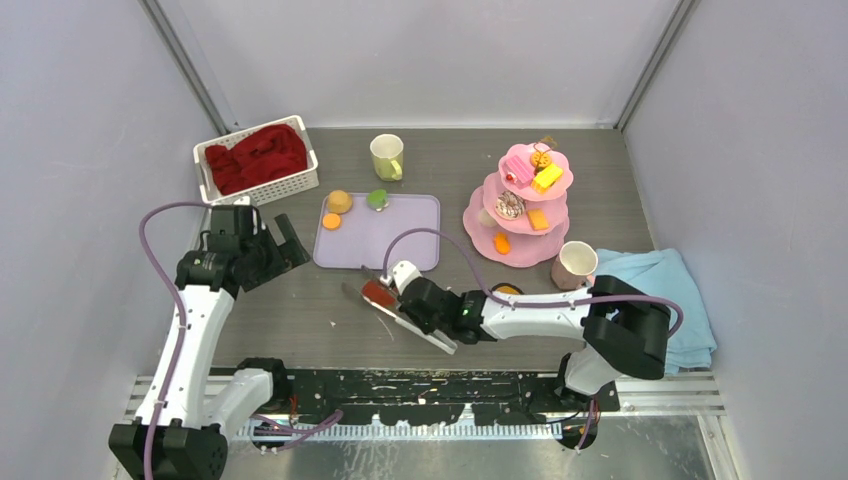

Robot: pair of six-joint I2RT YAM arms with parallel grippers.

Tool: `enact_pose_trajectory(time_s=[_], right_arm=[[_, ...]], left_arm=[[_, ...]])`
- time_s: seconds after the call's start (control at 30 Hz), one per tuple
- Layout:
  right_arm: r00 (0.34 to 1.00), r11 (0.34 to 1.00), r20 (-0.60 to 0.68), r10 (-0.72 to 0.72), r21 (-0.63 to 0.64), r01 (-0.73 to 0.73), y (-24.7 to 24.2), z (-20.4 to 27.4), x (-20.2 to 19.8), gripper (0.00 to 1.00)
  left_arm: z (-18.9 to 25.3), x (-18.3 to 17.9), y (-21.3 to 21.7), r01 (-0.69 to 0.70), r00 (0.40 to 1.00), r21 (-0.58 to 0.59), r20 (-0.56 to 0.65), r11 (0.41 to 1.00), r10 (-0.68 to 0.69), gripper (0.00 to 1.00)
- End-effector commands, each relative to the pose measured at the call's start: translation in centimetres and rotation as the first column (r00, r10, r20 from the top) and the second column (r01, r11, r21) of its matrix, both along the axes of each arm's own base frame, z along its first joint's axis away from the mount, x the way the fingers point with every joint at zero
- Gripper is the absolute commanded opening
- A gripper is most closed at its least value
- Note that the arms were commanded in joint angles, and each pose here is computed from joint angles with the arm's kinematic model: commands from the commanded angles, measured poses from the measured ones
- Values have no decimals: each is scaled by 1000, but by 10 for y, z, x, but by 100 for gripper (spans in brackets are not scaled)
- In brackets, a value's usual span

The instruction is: Serve the afternoon tea

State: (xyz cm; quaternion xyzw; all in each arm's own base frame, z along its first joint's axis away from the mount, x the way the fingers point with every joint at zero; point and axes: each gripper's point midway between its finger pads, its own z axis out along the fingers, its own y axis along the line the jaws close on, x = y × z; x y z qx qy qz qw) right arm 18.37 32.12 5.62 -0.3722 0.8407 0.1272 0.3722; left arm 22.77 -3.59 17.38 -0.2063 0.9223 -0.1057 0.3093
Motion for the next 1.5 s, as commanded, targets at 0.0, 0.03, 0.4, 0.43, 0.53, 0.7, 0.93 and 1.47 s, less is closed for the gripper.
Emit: enact_pose_trajectory(time_s=[0.0, 0.03, 0.4, 0.43, 0.53, 0.7, 0.93, 1.47], right_arm=[[991, 993, 87, 102, 53, -107, 22, 18, -10, 6], [990, 993, 90, 104, 40, -108, 23, 15, -10, 8], [995, 983, 100, 25, 177, -43, 13, 41, -15, 62], [996, 979, 87, 26, 199, -43, 12, 42, -18, 64], [996, 967, 53, 73, 239, -84, 11, 33, -31, 69], [984, 961, 7, 178, 215, -175, 10, 6, -50, 75], [985, 974, -7, 175, 150, -172, 15, -18, -45, 82], [979, 959, 61, 193, 199, -202, 29, -6, -41, 30]], left_arm=[[13, 5, 4, -28, 998, 1, 54, 1000, 28, 100], [12, 5, 2, -27, 998, -7, 51, 1000, 27, 99], [16, 6, -1, -17, 998, -25, 59, 1000, 19, 99], [15, 6, -2, -16, 998, -26, 56, 1000, 17, 99], [14, 6, -3, -11, 998, -33, 56, 999, 13, 99], [15, 5, -4, -7, 998, -40, 58, 999, 9, 99], [17, 4, -5, -7, 998, -44, 66, 999, 10, 99], [12, 4, -4, -7, 999, -40, 52, 999, 9, 99]])
